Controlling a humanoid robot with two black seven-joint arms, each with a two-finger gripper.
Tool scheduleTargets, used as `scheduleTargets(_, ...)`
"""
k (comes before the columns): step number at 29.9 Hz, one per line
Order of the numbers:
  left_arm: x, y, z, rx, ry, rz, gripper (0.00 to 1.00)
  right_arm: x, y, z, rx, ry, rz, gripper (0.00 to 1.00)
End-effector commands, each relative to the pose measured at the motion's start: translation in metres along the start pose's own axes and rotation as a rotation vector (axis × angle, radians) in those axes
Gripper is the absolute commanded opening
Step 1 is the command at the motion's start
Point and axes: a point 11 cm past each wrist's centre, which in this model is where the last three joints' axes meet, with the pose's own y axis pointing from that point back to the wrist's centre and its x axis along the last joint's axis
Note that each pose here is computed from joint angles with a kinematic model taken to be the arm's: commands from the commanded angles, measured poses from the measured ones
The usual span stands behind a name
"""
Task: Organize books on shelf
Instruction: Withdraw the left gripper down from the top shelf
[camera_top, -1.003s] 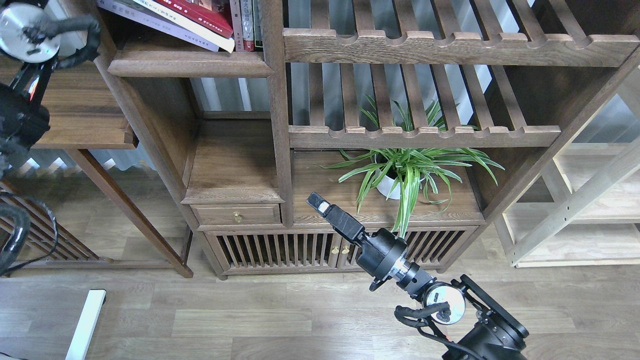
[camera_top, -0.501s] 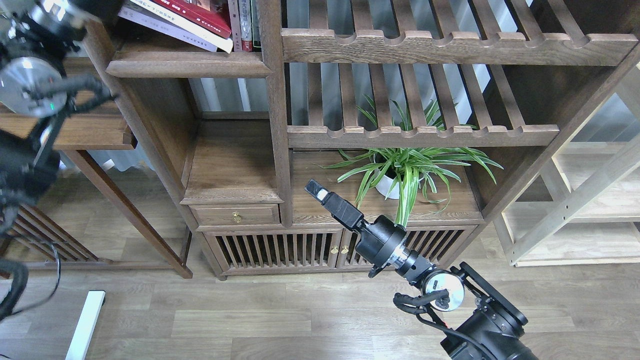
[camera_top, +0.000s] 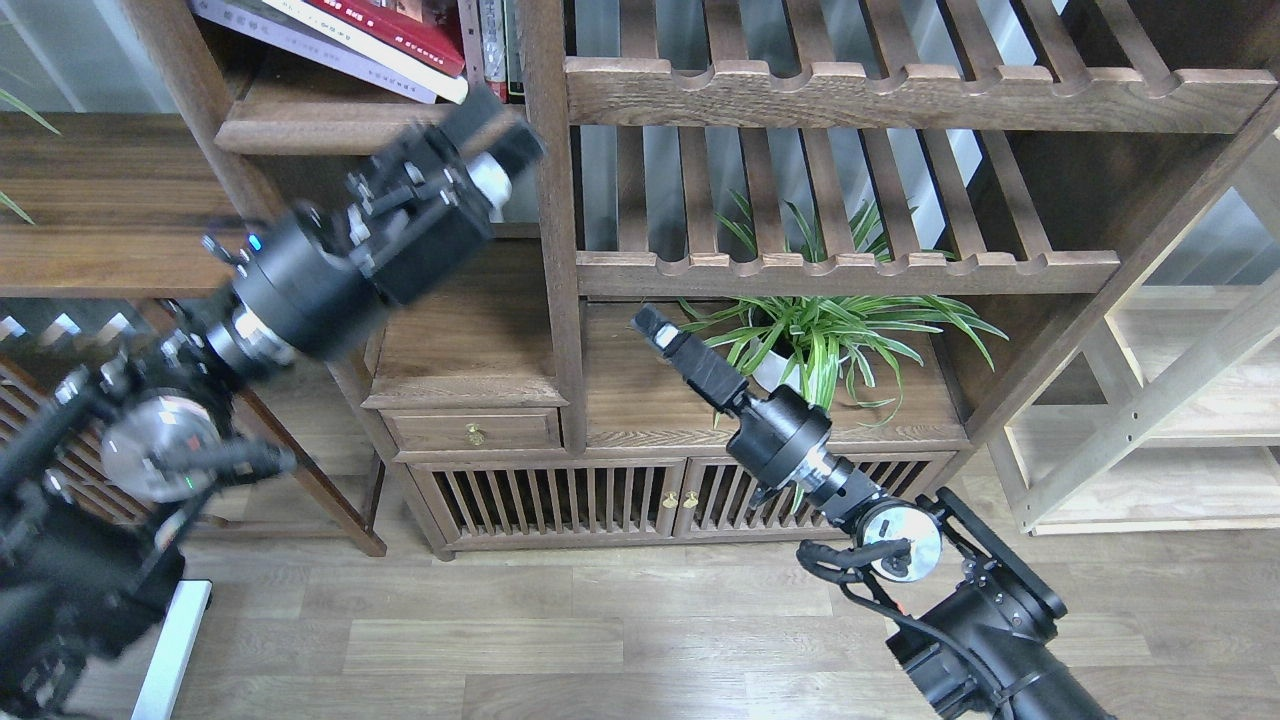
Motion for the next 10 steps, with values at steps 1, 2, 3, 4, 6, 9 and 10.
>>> scheduleTargets(1,-0.006,0.0,-0.025,0.076,0.042,-0.006,0.94,-0.001,-0.001,-0.006,0.013,0.006,-0.004,0.84)
scheduleTargets(2,-0.007,-0.001,-0.028,0.086,0.045,-0.01,0.94,-0.001,-0.001,-0.006,0.013,0.006,-0.004,0.84)
scheduleTargets(3,-0.008,-0.001,-0.032,0.097,0.048,-0.014,0.94,-0.001,-0.002,-0.006,0.013,0.007,-0.005,0.84)
scheduleTargets(4,-0.009,-0.001,-0.034,0.102,0.05,-0.016,0.94,-0.001,-0.002,-0.006,0.015,0.007,-0.005,0.84)
scheduleTargets(6,-0.01,-0.002,-0.037,0.109,0.055,-0.021,0.94,-0.003,-0.004,-0.008,0.014,0.011,-0.011,0.84)
scheduleTargets(9,-0.011,-0.002,-0.038,0.115,0.056,-0.022,0.94,-0.004,-0.006,-0.01,0.017,0.015,-0.016,0.84)
scheduleTargets(10,-0.011,-0.002,-0.038,0.115,0.055,-0.022,0.94,-0.005,-0.006,-0.011,0.017,0.016,-0.017,0.84)
